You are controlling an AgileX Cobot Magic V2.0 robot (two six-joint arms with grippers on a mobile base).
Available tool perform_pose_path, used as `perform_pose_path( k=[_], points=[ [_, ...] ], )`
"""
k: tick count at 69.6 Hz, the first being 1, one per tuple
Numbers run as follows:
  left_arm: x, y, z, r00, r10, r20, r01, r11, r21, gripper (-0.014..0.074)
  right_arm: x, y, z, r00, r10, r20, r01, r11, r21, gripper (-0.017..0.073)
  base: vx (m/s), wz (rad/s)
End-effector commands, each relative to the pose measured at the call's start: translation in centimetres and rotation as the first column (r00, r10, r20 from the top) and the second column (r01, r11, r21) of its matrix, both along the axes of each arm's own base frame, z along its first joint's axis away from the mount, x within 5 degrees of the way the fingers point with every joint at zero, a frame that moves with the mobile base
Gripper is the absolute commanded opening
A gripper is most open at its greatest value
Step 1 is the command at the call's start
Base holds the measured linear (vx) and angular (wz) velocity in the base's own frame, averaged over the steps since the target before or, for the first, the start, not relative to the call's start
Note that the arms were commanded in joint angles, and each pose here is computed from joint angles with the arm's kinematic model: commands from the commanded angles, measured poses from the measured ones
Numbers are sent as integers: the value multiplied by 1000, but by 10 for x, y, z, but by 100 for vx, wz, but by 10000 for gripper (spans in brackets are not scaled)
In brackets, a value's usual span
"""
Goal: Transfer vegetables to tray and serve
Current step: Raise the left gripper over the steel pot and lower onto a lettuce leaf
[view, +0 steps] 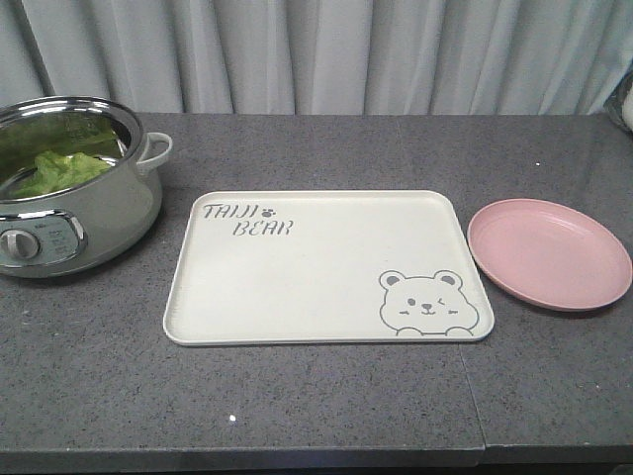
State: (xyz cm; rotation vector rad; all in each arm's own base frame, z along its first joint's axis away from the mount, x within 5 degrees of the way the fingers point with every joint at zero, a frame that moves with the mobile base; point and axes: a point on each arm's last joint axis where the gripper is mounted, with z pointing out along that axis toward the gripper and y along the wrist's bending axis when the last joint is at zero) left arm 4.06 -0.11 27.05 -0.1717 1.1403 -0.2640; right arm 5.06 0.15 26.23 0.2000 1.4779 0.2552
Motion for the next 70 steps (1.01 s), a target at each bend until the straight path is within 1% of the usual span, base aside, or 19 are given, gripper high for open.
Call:
perform_pose_path(
  k=[1, 5, 8, 13, 15, 20, 25, 28, 35, 38, 43, 49, 55, 56, 57, 60, 63, 69, 70],
  points=[
    [-14, 0, 31, 999, 17, 37, -17, 1000, 15, 29, 2, 0, 34, 999, -10, 46, 11, 1000, -26, 101, 0, 0],
    [-19, 2, 40, 999, 33, -22, -33, 999, 7, 61, 5, 0, 45, 998, -10, 66, 12, 1000, -23, 181, 0, 0],
    [-21, 3, 43, 997, 40, -60, -40, 999, -2, 92, 7, 0, 52, 997, -10, 82, 12, 1000, -15, 272, 0, 0],
    [-24, 3, 46, 993, 31, -111, -35, 999, -38, 167, 11, -1, 58, 993, -13, 113, 14, 1000, -9, 424, 0, 0],
    [-24, 3, 46, 993, 19, -120, -26, 998, -59, 205, 12, -1, 58, 992, -15, 124, 16, 1000, -7, 469, 0, 0],
    [-24, 1, 45, 992, -36, -118, 18, 989, -145, 308, 13, -1, 60, 989, -17, 150, 18, 1000, -3, 575, 0, 0],
    [-24, 0, 47, 991, -85, -98, 61, 973, -224, 385, 13, -1, 62, 986, -16, 167, 9, 999, 40, 611, 0, 0],
    [-24, 0, 47, 991, -101, -88, 77, 965, -250, 417, 15, -1, 61, 988, -16, 153, 11, 999, 32, 610, 0, 0],
    [-20, 0, 50, 988, -98, -116, 68, 968, -241, 456, 25, -1, 57, 999, -14, 50, 15, 1000, -20, 598, 0, 0],
    [-16, 0, 54, 984, -99, -150, 61, 969, -239, 456, 30, 0, 62, 1000, -16, 7, 16, 998, -61, 594, 0, 0],
    [-6, -1, 66, 971, -83, -226, 38, 980, -194, 454, 39, 0, 76, 998, -21, -57, 13, 990, -137, 594, 0, 0],
    [12, -1, 88, 945, -46, -324, 17, 996, -91, 455, 54, 0, 93, 991, -23, -131, -6, 976, -218, 594, 0, 0],
    [36, -1, 113, 916, -17, -401, 15, 1000, -7, 455, 71, 1, 103, 975, -23, -219, -35, 966, -258, 594, 0, 0],
    [44, -1, 116, 905, -10, -426, 16, 1000, 10, 455, 74, 1, 104, 973, -23, -232, -40, 964, -262, 594, 0, 0],
    [47, 0, 122, 904, -7, -428, 17, 1000, 21, 455, 78, 1, 104, 968, -23, -250, -46, 962, -267, 594, 0, 0],
    [68, 0, 133, 878, 8, -478, 25, 998, 62, 455, 86, 1, 103, 957, -23, -289, -61, 958, -279, 594, 0, 0],
    [86, 0, 148, 866, 20, -500, 33, 995, 96, 455, 93, 1, 100, 948, -24, -318, -73, 954, -290, 594, 0, 0],
    [123, 1, 170, 840, 37, -541, 47, 989, 140, 455, 104, 1, 95, 934, -24, -356, -86, 953, -290, 594, 0, 0],
    [133, 1, 170, 828, 37, -560, 51, 989, 140, 455, 106, 1, 93, 931, -24, -363, -88, 953, -290, 594, 0, 0]
  ],
)
